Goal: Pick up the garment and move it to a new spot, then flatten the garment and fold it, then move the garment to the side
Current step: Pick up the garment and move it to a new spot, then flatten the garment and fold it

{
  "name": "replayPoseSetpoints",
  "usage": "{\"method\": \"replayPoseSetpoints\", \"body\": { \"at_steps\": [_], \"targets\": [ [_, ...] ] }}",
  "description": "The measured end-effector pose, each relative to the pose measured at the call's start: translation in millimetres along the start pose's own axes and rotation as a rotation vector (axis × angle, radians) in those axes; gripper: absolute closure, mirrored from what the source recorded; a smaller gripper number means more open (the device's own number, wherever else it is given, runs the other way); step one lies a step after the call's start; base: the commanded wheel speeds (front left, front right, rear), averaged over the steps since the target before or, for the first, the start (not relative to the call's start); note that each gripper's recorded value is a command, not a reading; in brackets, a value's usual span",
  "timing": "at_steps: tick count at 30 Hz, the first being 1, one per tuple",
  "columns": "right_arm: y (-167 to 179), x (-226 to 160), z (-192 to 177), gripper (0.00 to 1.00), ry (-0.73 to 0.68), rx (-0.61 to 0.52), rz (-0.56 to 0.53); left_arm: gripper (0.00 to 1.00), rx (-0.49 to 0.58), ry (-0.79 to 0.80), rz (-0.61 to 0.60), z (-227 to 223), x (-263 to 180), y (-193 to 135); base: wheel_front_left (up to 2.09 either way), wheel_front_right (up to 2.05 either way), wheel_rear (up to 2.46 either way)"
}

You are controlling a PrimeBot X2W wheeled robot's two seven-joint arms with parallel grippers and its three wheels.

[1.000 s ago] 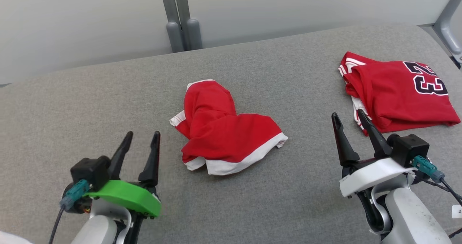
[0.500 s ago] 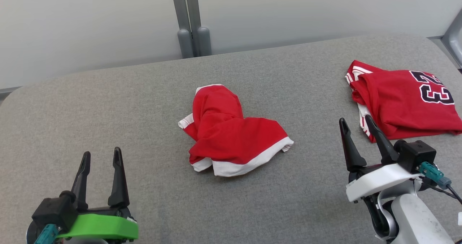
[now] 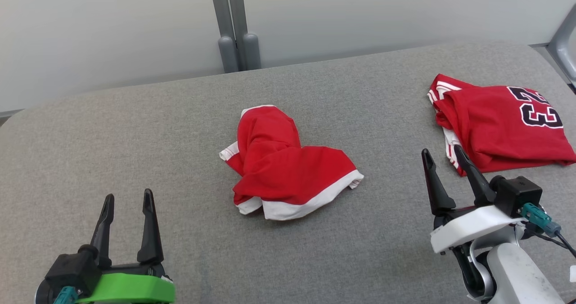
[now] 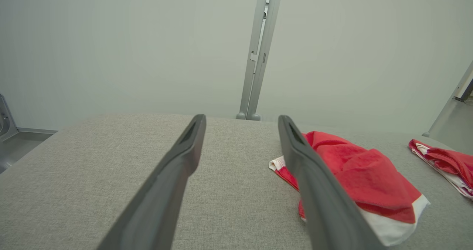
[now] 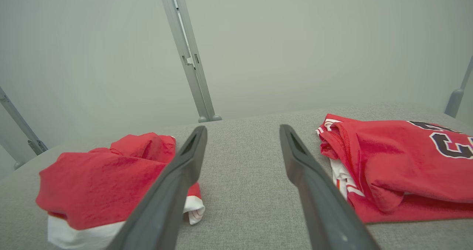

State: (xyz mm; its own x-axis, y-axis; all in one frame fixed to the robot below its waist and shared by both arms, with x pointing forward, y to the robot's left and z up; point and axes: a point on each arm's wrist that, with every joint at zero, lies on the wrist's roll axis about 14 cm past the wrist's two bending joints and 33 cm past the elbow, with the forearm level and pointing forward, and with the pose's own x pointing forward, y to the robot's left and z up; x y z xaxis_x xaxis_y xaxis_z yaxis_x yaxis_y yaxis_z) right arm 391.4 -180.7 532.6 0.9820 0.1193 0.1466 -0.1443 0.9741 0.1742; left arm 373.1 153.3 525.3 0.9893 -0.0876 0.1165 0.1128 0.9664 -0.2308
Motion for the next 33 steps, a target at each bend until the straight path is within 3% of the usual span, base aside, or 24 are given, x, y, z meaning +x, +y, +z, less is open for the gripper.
{"method": "replayPoseSetpoints", "body": {
  "at_steps": [15, 29, 33],
  "targets": [
    [-2, 0, -3, 0.0, 0.01, 0.0, -0.004, 0.0, -0.016, 0.049, -0.042, -17, 2, -9, 0.0, 0.0, 0.0],
    [-14, 0, -2, 0.0, 0.009, -0.007, -0.038, 0.0, -0.156, 0.609, -0.266, -115, 4, -70, 0.0, 0.0, 0.0],
    [-20, 0, -2, 0.0, 0.009, -0.011, -0.055, 0.0, -0.129, 0.691, -0.321, -127, 10, -80, 0.0, 0.0, 0.0]
  ]
}}
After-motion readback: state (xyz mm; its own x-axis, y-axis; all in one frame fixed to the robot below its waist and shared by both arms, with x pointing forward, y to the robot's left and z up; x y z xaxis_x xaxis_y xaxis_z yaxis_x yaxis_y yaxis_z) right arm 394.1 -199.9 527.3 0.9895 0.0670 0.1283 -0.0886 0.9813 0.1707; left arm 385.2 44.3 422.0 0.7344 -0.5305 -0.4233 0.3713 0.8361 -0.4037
